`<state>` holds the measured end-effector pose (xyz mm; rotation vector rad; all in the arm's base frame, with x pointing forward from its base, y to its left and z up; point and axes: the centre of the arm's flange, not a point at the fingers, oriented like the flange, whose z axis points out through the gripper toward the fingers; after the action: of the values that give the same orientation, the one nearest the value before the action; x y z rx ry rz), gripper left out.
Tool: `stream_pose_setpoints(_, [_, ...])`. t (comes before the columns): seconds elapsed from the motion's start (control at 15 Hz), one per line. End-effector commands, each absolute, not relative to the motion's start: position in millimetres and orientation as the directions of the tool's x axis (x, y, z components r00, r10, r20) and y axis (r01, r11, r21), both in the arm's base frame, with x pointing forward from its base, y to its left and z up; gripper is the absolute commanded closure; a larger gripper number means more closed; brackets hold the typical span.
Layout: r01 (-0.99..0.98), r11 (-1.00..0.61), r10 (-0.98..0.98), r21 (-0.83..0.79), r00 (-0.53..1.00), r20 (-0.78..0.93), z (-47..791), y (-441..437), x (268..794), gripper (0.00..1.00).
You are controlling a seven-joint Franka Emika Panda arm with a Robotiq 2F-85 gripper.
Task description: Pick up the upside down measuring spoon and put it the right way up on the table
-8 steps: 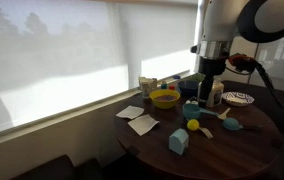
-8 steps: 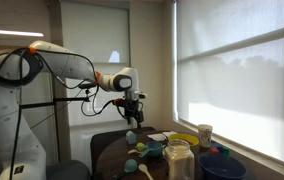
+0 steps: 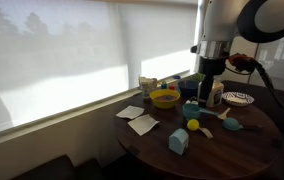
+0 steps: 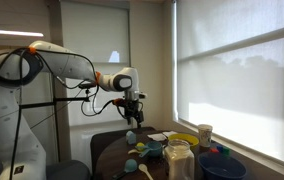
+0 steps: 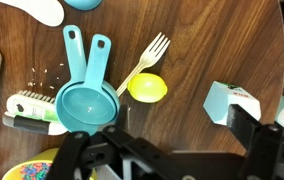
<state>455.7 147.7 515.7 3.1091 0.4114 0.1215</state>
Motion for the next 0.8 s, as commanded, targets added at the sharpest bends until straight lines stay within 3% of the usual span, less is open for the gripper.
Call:
stream_pose_setpoints(0.0, [0.26, -0.966, 0.26, 0.013, 0.963, 0.076, 515.7, 147.7, 455.7, 0.0])
stream_pose_setpoints(0.4, [0.497, -0.866, 0.498, 0.06, 0.867, -0.01, 464.4, 160.3, 429.1, 0.0])
stream_pose_setpoints(0.73, [0.499, -0.864, 0.497, 0.07, 0.866, -0.044, 446.0, 159.1, 425.7, 0.0])
